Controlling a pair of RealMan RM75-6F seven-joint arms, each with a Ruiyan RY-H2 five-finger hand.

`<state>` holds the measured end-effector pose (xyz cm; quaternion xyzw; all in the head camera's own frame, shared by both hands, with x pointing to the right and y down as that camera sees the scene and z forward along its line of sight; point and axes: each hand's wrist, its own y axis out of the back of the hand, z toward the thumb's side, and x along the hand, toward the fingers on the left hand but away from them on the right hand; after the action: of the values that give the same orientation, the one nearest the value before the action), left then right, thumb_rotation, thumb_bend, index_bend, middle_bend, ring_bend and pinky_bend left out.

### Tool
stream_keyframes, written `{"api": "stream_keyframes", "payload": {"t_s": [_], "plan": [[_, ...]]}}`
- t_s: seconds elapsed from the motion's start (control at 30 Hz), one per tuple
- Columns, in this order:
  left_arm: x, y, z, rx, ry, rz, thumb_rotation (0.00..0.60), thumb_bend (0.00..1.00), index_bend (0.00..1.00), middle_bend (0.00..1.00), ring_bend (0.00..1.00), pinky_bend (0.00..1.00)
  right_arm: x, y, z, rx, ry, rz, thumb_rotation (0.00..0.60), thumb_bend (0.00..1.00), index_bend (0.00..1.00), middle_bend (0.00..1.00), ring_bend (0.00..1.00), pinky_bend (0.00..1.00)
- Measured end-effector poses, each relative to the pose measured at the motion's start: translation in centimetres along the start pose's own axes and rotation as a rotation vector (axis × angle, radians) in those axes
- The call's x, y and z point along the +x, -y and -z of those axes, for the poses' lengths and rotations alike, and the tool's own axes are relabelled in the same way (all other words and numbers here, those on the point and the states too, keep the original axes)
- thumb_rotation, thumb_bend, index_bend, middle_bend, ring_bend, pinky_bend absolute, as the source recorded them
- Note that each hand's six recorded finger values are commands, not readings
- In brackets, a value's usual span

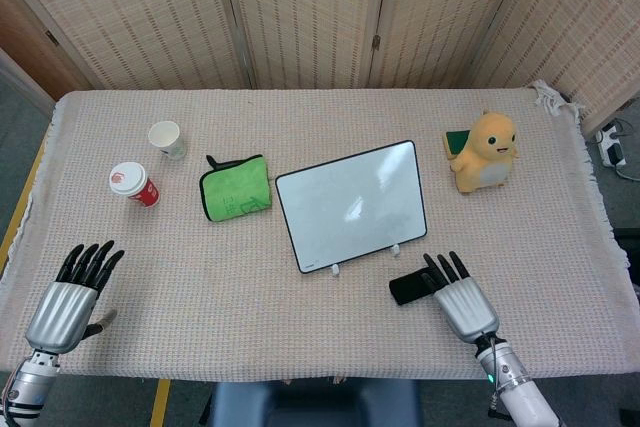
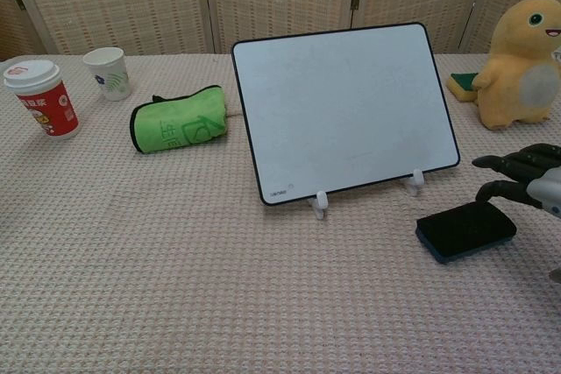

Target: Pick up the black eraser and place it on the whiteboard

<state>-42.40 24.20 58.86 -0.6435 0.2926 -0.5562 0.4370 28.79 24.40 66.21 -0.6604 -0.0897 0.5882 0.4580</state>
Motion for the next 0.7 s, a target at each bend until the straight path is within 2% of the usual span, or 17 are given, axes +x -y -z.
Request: {"api": "stream_keyframes", "payload": {"t_s": [0.17,0.7], "plan": [[-0.1,-0.1,0.0,-0.007,0.001,-0.004,0.6,0.24,0.0,0.0,0.0,0.0,-1.6,-0.5,-1.1,-0.01,-0.008,0.0,0.6,0.25,0.25,0.0,0.0,0.0],[-0.1,-0.2,0.0,-0.007,0.003,-0.004,0.6,0.24,0.0,0.0,0.0,0.0,-3.6,-1.0,-1.6,-0.03,0.001,-0.021,0.6,0.25,0.28,0.0,0.0,0.0]]}}
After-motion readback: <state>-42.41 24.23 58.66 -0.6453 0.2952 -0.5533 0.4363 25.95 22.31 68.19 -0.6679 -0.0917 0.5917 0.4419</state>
